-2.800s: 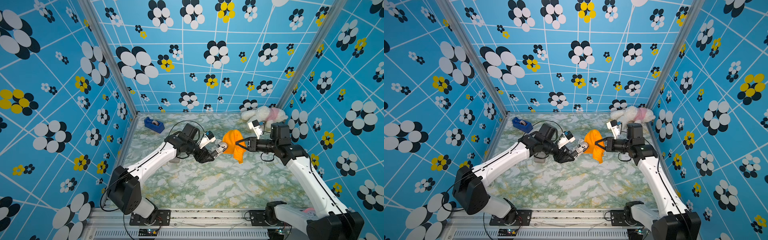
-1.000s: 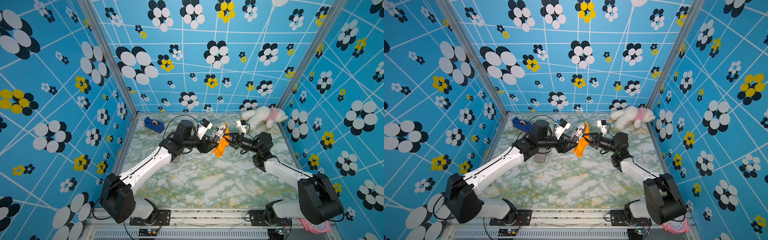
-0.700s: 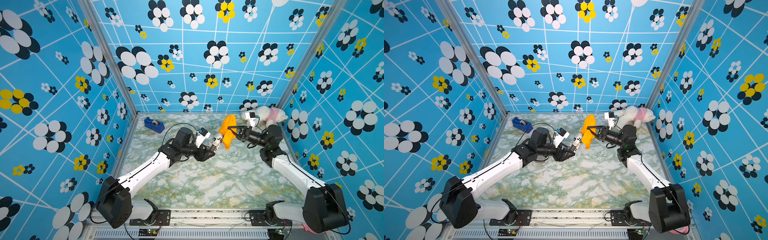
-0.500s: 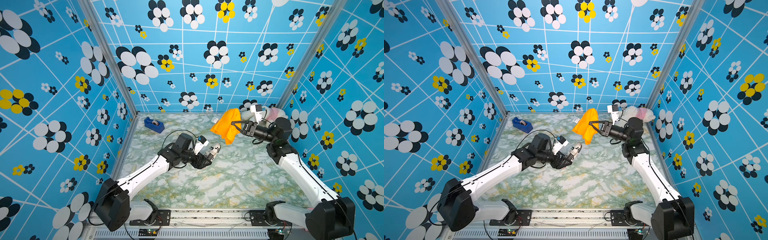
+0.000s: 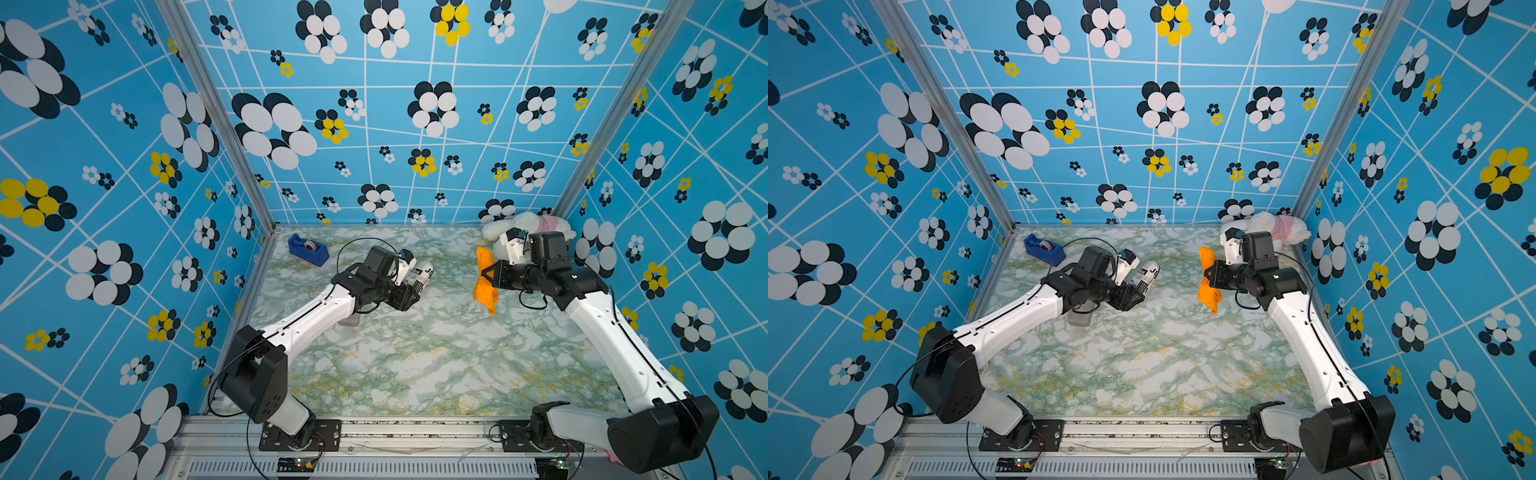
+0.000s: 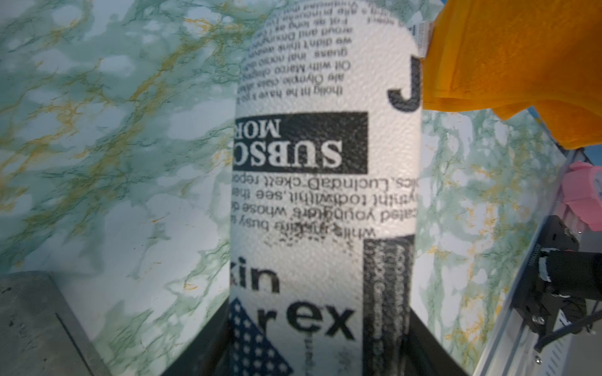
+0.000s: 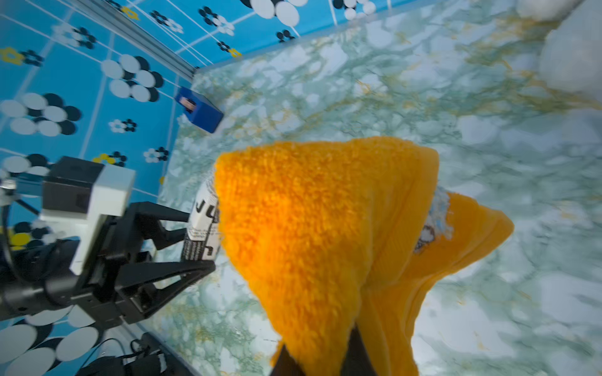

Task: Wipe the eyeglass case
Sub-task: Wipe the dirt from the eyeglass case, then place the eyeglass case at the center of the board.

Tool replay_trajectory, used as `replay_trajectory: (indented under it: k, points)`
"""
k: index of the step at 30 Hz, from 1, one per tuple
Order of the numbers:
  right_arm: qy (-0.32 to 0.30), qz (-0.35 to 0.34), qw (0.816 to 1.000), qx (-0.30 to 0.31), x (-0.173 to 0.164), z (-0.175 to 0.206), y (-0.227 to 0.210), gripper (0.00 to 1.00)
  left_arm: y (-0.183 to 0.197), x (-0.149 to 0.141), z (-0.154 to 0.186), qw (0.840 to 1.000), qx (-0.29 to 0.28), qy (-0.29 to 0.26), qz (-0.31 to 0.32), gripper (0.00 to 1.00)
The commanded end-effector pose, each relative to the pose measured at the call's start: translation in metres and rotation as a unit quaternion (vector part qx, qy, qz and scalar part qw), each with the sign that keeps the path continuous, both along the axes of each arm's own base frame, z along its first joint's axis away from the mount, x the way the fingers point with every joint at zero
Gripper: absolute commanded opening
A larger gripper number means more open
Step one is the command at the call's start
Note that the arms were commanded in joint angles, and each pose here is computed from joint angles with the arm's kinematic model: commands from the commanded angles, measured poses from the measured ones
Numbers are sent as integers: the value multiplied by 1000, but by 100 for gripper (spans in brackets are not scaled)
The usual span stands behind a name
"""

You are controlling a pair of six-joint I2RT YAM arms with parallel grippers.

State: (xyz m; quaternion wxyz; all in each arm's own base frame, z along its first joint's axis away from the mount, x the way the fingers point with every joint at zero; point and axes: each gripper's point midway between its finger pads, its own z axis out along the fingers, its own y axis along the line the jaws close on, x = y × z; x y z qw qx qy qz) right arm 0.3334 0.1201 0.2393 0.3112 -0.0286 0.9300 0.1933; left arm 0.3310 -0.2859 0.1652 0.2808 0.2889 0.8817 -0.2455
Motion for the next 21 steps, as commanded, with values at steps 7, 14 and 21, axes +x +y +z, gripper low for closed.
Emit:
replay_trajectory:
  k: [7,14,21]
  points:
    - [123,-24,944,-307,-13,-90,-60,0,-14,19,-38,986,131,23,-98,13]
    - [151,-23,952,-267,-17,-142,-46,0,-5,39,-61,984,164,65,34,12]
    - [168,-14,958,-230,-8,-178,-29,1,4,47,-83,966,161,97,178,15]
